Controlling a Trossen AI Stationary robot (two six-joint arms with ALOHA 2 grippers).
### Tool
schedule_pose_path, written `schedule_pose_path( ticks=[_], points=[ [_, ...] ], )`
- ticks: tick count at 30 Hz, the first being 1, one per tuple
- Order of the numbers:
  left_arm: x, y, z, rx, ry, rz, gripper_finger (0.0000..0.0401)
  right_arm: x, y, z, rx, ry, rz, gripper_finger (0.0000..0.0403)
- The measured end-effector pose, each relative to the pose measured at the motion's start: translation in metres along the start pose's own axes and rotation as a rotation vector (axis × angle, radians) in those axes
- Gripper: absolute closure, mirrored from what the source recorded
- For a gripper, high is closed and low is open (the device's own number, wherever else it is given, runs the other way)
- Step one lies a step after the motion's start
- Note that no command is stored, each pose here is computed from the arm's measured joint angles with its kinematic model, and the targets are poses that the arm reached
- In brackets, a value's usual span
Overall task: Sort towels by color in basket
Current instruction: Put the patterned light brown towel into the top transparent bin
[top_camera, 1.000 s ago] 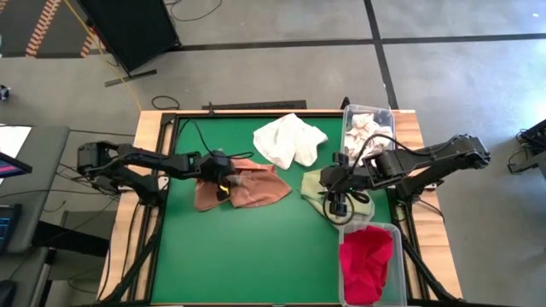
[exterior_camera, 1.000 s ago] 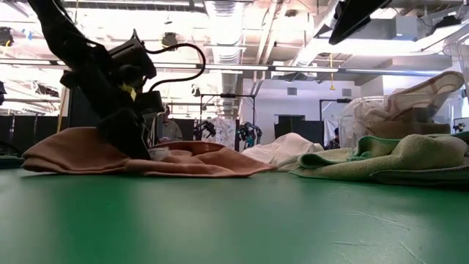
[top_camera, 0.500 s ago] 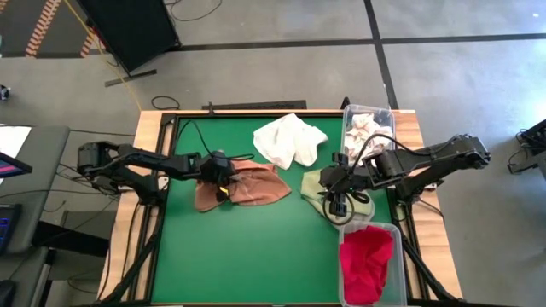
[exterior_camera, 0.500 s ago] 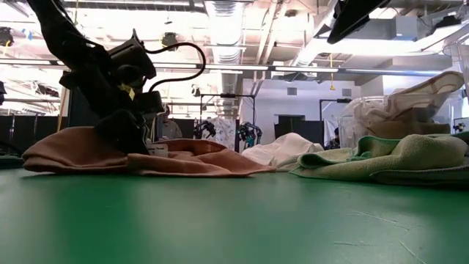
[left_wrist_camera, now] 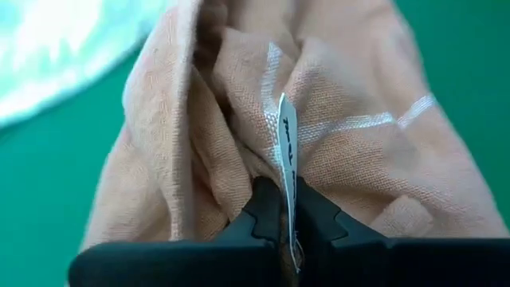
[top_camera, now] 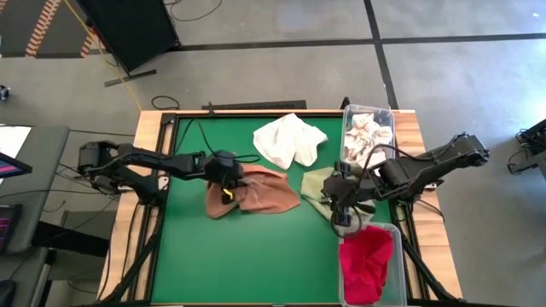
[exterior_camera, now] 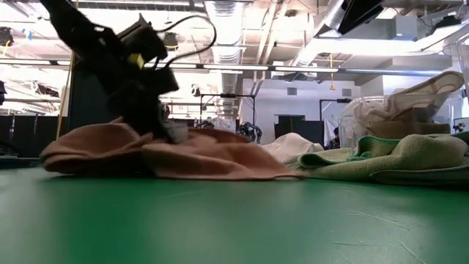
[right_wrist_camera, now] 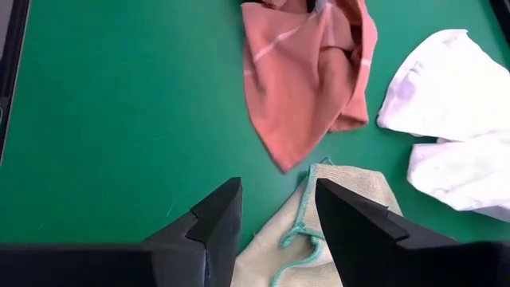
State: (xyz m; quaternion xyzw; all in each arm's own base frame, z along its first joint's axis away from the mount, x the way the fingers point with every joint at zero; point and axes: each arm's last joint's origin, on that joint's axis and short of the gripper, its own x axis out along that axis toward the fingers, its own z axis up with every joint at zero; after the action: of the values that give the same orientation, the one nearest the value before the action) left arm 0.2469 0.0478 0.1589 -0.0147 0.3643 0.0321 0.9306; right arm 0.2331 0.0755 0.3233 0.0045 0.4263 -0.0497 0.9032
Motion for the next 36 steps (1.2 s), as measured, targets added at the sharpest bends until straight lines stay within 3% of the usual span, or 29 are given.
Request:
schedule_pose_path(
  ticks=[10,20,28,32,36],
  points=[
    [-0.017,-0.004,0.073,0.174,-0.210,-0.011,0.0394,-0.007,0.022,-0.010,0.039,-0.048,-0.049,0.0202],
    [-0.049,0.000,0.140,0.326,-0.416,0.055,0.0394,0.016,0.030,-0.047,0.143,-0.016,-0.183,0.0202],
    [-0.076,0.016,0.175,0.368,-0.539,0.125,0.0394,0.010,0.043,-0.054,0.122,-0.112,-0.244,0.0202],
    [-0.077,0.027,0.190,0.364,-0.586,0.103,0.0394,0.007,0.045,-0.055,0.104,-0.167,-0.291,0.0202],
    [-0.061,0.034,0.207,0.346,-0.593,0.010,0.0395,0.006,0.044,-0.054,0.104,-0.203,-0.333,0.0202]
  ],
)
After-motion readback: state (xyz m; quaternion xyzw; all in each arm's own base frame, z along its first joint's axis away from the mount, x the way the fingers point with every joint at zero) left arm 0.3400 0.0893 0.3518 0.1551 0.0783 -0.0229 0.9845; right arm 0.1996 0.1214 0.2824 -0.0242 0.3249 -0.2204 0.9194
